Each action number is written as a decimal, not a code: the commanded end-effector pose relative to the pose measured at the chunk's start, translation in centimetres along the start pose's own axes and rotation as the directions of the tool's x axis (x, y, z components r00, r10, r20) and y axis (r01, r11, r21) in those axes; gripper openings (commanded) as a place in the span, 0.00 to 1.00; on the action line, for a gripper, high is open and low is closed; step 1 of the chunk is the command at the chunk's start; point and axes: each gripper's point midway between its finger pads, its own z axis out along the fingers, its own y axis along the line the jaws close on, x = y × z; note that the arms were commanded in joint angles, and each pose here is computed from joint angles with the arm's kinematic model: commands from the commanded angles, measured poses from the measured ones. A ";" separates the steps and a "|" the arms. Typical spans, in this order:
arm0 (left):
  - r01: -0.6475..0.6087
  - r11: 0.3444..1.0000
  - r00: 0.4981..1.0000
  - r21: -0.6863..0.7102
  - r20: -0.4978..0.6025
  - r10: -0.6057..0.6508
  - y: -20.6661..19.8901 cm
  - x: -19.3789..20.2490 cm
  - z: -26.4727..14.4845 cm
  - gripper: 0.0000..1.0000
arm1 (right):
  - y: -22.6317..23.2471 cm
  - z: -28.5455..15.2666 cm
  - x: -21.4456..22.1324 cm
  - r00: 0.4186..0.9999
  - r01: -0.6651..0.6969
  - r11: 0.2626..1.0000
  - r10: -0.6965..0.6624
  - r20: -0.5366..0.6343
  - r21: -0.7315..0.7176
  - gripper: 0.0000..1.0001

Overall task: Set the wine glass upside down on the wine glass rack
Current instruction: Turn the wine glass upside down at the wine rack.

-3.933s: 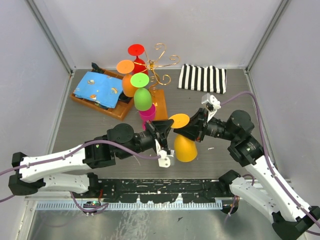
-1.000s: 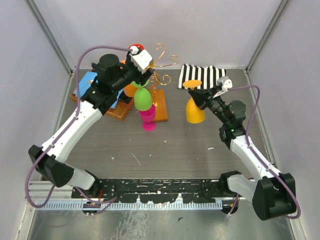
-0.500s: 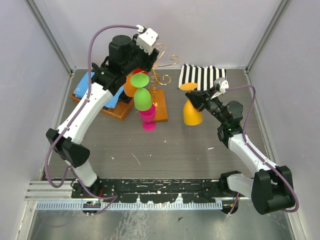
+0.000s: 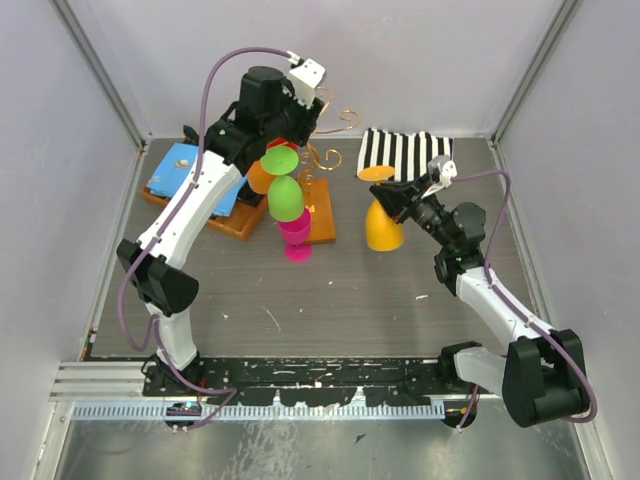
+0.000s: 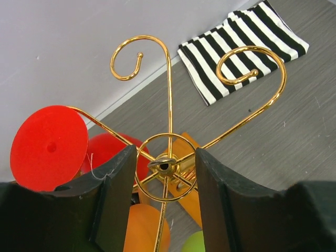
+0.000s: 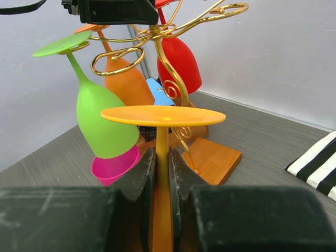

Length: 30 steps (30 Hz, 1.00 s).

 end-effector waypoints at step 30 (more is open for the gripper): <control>0.100 0.995 0.995 0.014 -0.002 -0.100 0.2 1.6 0.7 0.28 | 0.2 4.3 -5.0 0.940 0.177 0.969 -0.114 0.321 -0.172 0.00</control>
